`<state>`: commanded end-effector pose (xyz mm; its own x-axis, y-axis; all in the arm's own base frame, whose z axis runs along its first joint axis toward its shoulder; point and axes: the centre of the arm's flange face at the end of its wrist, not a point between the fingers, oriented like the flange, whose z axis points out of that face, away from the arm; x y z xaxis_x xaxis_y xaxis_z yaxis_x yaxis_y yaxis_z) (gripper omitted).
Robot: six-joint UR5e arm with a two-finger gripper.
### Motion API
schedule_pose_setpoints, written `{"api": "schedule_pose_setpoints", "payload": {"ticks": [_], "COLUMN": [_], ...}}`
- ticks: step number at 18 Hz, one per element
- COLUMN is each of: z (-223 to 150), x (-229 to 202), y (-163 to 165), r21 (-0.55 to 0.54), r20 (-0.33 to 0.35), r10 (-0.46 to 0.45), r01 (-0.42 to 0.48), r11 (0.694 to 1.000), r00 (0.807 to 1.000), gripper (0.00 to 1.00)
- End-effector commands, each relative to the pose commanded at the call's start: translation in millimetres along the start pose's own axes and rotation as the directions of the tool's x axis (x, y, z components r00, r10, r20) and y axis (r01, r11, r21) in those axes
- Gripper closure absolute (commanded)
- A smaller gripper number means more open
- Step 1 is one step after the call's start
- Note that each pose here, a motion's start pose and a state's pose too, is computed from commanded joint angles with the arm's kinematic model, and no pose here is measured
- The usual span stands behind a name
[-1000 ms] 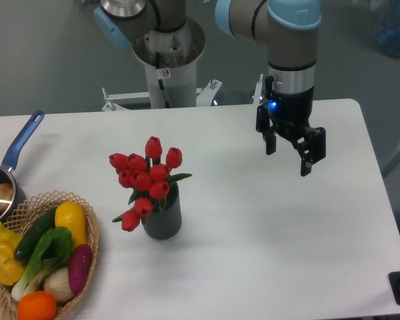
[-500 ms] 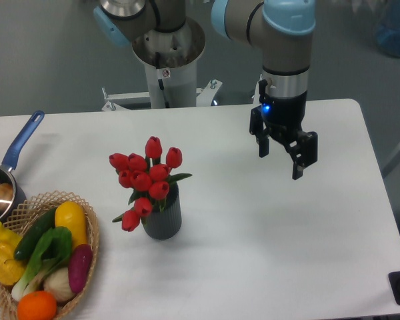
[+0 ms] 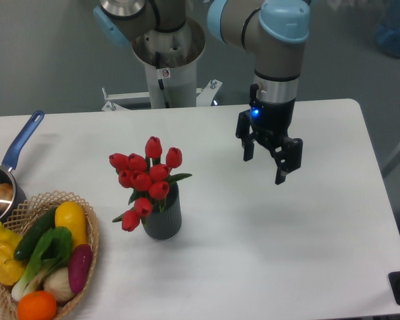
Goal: Pick up the flowers from the vase
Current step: 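Move the open gripper toward the red tulips in the grey vase, then lower the gripper around the tulip stems above the vase rim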
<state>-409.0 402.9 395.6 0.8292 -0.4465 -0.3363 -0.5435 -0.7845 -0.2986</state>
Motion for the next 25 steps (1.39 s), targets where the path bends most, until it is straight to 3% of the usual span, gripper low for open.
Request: {"api": "schedule_pose_setpoints", "payload": {"ticks": [10,15,17,25], "z": [23.3,30.9,34.2,52.1], "x": [23.3,35.3,37.1,52.2], "y": [-45.6,-69.2,-77.6,-71.5], "r21": [0.032,0.057,0.141,0.177], "r20": [-0.056,-0.084,-0.108,-0.236], "r10": [0.066,0.018,-0.008,-0.062], "r01": [-0.064,-0.013,0.023,0.106], "r11": [0.997,0.998,0.99,0.978], "r00": [0.996,0.996,0.994,0.97], "gripper": [0.0,0.0,0.0,0.0]}}
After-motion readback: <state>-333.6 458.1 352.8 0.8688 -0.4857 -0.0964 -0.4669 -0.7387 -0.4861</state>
